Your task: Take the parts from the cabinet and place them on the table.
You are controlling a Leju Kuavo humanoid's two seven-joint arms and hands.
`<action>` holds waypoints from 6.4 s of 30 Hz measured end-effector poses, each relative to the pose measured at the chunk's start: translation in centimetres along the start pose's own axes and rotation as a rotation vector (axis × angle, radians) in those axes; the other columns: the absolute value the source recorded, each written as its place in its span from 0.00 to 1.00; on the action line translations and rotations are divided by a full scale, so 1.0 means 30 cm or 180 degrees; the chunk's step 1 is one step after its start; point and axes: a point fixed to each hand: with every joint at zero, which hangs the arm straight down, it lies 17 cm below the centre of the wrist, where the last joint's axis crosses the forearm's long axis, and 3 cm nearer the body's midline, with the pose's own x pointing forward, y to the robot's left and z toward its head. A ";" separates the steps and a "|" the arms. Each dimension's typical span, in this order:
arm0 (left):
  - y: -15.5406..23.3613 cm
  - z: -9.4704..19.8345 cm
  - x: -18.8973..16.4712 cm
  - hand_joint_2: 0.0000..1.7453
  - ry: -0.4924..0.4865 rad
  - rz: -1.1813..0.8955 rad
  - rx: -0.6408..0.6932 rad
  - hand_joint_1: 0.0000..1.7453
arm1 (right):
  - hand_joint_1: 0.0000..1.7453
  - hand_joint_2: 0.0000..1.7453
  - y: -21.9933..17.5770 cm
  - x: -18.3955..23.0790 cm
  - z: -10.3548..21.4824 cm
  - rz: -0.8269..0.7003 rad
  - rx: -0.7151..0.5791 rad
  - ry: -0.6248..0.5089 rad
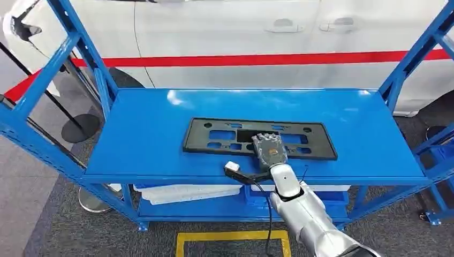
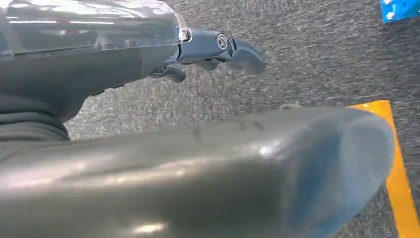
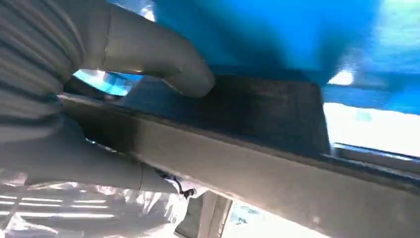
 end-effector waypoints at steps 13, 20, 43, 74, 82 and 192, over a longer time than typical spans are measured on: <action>0.011 0.001 -0.009 0.00 0.0061 0.0106 0.0120 0.00 | 1.00 1.00 -0.501 0.062 0.146 -0.3207 -0.1291 -0.0352; 0.002 0.008 -0.030 0.00 0.0130 0.0217 0.0140 0.00 | 1.00 1.00 -0.848 -0.078 0.440 -0.4679 -0.2344 -0.0937; 0.007 0.022 -0.075 0.00 0.0376 0.0417 0.0378 0.00 | 1.00 1.00 -0.818 -0.423 0.988 -0.5774 -0.2837 -0.1096; 0.145 0.009 -0.077 0.00 0.0438 0.0584 0.0898 0.00 | 1.00 1.00 -0.610 -0.343 0.984 -0.5941 -0.2507 -0.0501; 0.201 0.016 -0.129 0.00 0.0574 0.0684 0.1052 0.00 | 1.00 1.00 -0.581 -0.276 0.936 -0.5969 -0.2432 -0.0403; 0.163 0.028 -0.147 0.00 0.0490 0.0942 0.0954 0.00 | 1.00 1.00 -0.413 -0.246 0.858 -0.4582 -0.2071 0.0475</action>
